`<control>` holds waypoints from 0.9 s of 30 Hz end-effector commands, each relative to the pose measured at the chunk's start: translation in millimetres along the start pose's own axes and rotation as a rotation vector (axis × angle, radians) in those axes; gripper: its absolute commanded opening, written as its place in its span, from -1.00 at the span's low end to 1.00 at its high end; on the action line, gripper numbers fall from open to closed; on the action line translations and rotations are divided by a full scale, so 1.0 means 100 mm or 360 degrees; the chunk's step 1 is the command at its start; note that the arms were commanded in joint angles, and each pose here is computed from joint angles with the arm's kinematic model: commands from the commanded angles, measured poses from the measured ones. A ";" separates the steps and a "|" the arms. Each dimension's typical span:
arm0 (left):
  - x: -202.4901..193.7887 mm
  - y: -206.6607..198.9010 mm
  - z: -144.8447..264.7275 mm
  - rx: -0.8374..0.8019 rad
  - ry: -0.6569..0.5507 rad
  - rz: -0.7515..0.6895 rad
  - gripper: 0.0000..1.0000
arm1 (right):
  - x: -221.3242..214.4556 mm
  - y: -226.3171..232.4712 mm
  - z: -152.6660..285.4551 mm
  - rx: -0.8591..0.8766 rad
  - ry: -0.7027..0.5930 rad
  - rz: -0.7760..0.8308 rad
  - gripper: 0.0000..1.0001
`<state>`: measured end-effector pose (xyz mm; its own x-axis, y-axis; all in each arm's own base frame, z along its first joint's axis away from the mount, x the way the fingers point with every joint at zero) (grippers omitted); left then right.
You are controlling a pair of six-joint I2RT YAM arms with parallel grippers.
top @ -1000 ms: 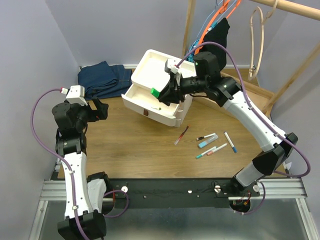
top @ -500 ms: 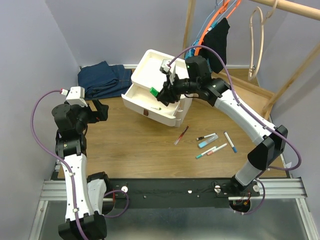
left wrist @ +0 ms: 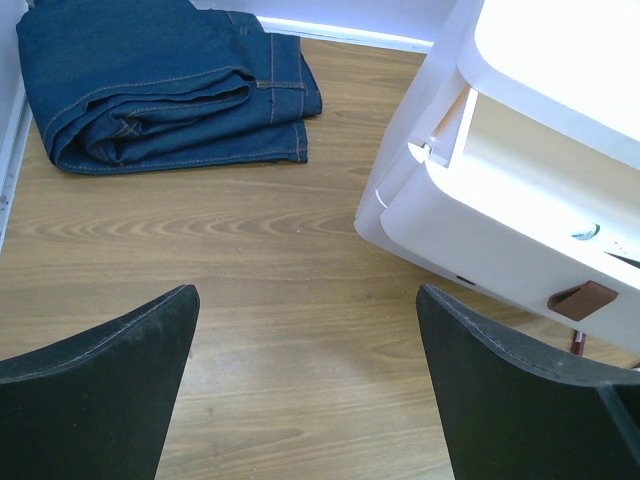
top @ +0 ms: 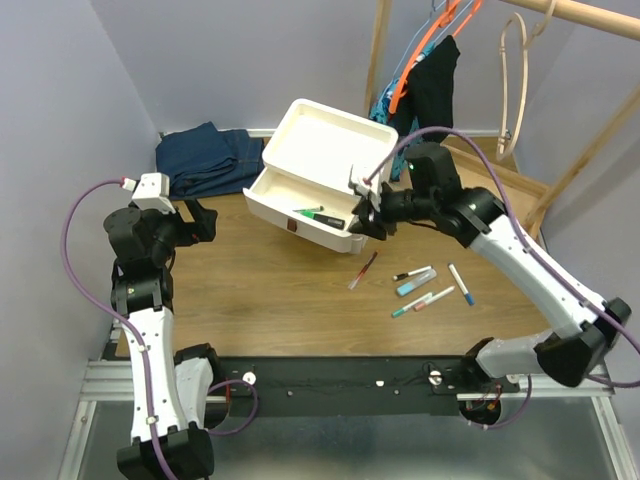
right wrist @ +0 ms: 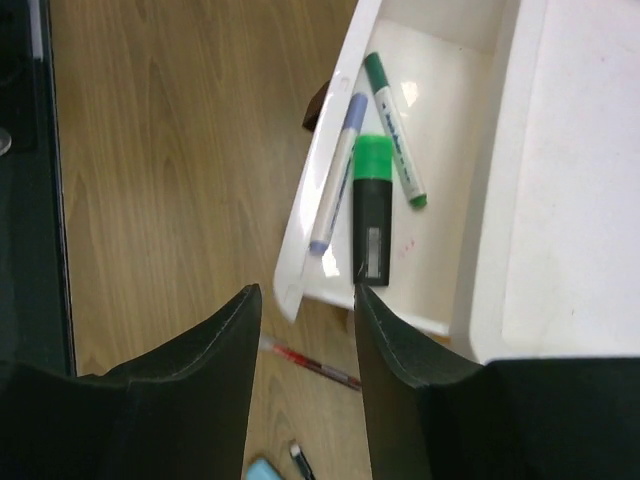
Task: Sort the stationery into containers
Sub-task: Place the pen in the drawer, then pick up the pen from the center of the board.
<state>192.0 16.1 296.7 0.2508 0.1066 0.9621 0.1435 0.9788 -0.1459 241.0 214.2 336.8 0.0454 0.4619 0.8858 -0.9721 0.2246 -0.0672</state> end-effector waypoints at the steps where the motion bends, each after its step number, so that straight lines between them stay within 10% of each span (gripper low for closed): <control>1: -0.01 0.01 0.03 0.0006 -0.0012 -0.0020 0.97 | -0.56 0.32 0.38 0.0112 0.0423 0.0271 -0.08; 9: -0.06 0.00 0.01 -0.0015 -0.0002 0.0014 0.97 | -1.65 0.61 0.61 0.0301 0.1005 0.0544 -0.12; 27: -0.10 0.01 0.07 0.0025 0.0075 -0.0020 0.97 | -2.35 0.08 0.33 0.0308 0.1196 0.0419 -0.14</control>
<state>188.5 16.2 287.6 0.2865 0.1028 0.9526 0.1390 0.9793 -0.1475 185.5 86.9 149.4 -0.1054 0.9442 0.3120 -0.9943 -0.0942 -0.0507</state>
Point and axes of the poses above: each gripper's point midway between its finger pads, its own z axis back along the fingers, its own y axis along the line the jaws close on, x = y × z, the point moved 10 cm from there along z, back along the fingers, and after that the axes turned 6 degrees about -z, right-handed, at the moved point
